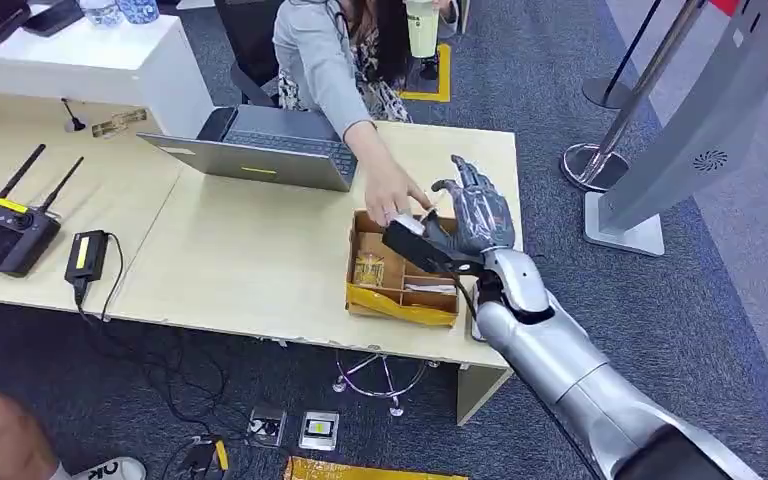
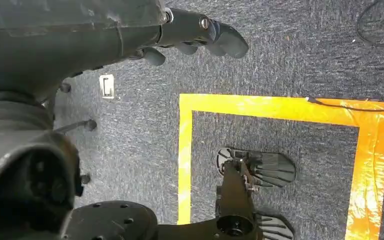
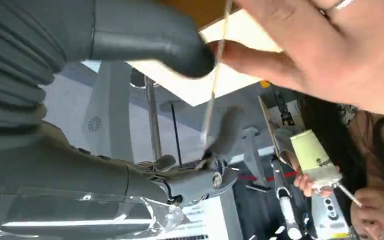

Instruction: Pass the card to the sensor for recognition and then transmit it.

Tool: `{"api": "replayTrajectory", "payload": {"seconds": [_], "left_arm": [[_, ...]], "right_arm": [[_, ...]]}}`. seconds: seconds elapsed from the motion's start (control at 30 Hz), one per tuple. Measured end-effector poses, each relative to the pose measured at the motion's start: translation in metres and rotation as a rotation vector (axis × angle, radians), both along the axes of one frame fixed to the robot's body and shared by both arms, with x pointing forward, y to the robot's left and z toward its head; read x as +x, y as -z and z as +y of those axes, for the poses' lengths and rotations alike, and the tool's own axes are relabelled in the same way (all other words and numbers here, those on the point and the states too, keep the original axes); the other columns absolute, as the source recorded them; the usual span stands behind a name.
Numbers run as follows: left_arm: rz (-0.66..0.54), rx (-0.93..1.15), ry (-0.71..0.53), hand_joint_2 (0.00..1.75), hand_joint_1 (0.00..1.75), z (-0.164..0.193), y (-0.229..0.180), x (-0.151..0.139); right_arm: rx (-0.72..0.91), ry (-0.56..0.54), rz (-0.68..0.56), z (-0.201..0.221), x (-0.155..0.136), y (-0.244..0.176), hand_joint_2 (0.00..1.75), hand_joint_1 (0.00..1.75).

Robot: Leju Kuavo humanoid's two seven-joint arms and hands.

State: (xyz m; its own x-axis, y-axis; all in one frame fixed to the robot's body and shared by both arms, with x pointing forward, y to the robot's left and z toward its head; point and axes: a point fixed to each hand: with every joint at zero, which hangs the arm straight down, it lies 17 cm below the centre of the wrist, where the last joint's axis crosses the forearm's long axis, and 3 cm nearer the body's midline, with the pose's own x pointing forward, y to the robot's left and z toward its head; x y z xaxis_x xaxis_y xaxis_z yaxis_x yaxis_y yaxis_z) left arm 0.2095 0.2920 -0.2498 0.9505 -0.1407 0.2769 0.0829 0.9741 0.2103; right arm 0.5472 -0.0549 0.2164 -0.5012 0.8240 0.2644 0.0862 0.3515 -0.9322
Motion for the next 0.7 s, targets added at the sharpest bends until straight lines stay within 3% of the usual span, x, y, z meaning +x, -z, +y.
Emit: {"api": "replayTrajectory", "payload": {"seconds": [0.47, 0.7], "left_arm": [[0.001, 0.001, -0.006, 0.00, 0.00, 0.000, 0.000, -0.001], [-0.007, -0.005, -0.019, 0.00, 0.00, 0.001, 0.001, -0.003]], "right_arm": [[-0.014, -0.020, -0.039, 0.017, -0.009, -0.016, 0.00, 0.00], [0.023, 0.005, -0.032, 0.002, -0.016, -0.016, 0.00, 0.00]]}}
